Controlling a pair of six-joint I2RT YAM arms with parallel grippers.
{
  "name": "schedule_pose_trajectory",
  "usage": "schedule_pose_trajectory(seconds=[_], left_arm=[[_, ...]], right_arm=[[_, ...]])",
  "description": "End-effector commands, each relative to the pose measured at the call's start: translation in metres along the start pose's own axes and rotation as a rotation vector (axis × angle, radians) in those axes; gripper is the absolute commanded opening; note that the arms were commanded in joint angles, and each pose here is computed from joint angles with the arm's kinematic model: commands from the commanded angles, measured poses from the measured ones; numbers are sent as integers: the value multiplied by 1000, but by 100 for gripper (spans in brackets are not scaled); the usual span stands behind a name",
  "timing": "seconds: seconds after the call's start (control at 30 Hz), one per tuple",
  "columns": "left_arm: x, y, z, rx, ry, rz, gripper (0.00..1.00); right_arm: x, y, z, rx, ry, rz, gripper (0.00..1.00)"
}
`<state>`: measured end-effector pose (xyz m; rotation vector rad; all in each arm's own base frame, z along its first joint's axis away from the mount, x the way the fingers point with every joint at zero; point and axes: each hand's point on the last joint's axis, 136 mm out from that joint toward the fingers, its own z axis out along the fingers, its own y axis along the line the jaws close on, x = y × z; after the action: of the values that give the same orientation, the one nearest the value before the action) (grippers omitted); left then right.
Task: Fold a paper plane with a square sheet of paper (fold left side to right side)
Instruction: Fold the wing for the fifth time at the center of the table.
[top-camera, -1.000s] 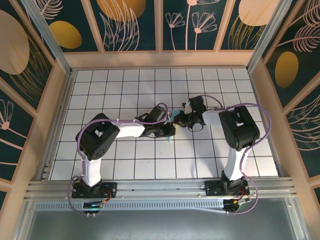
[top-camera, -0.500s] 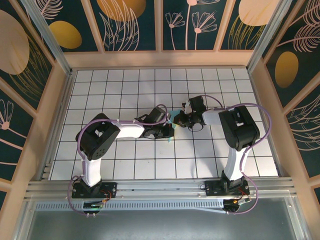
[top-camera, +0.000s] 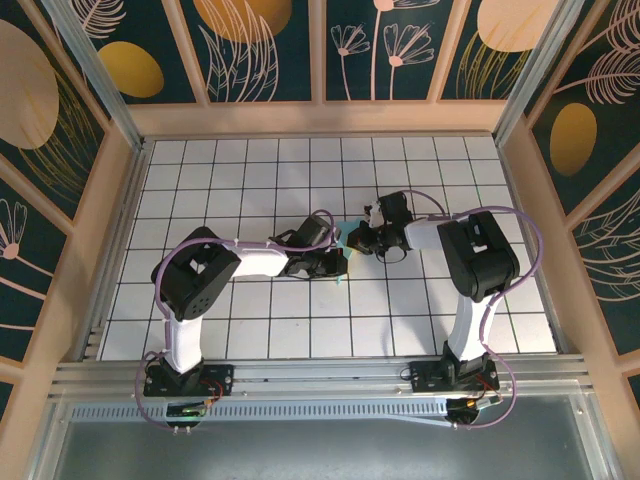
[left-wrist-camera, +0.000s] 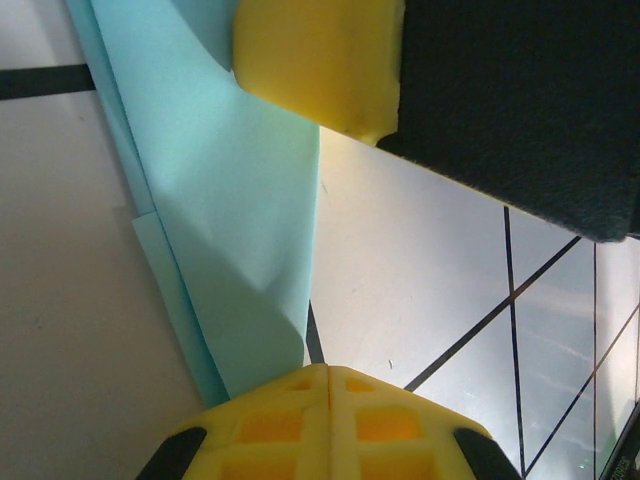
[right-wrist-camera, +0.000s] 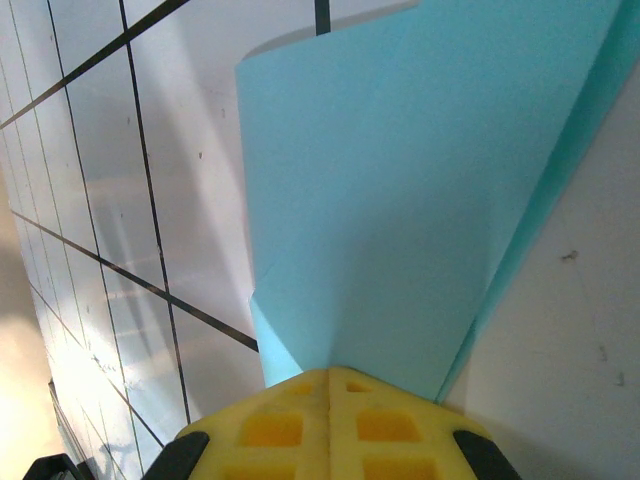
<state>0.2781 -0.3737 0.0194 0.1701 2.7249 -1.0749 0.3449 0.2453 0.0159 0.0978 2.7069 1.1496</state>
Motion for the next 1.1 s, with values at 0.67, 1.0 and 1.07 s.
schedule_pose_trajectory(seconds=[0.67,1.0,1.07], left_arm=[[44,43,-8,-104,74,91,2],[7,16,-31,-74,-45,80,4],[-3,9,-34,-68,-69,84,4]], right_arm=[[27,-58,15,186,66,70,0],[26,-55,16,179,66,68,0],[26,-54,16,177,67,67,0]])
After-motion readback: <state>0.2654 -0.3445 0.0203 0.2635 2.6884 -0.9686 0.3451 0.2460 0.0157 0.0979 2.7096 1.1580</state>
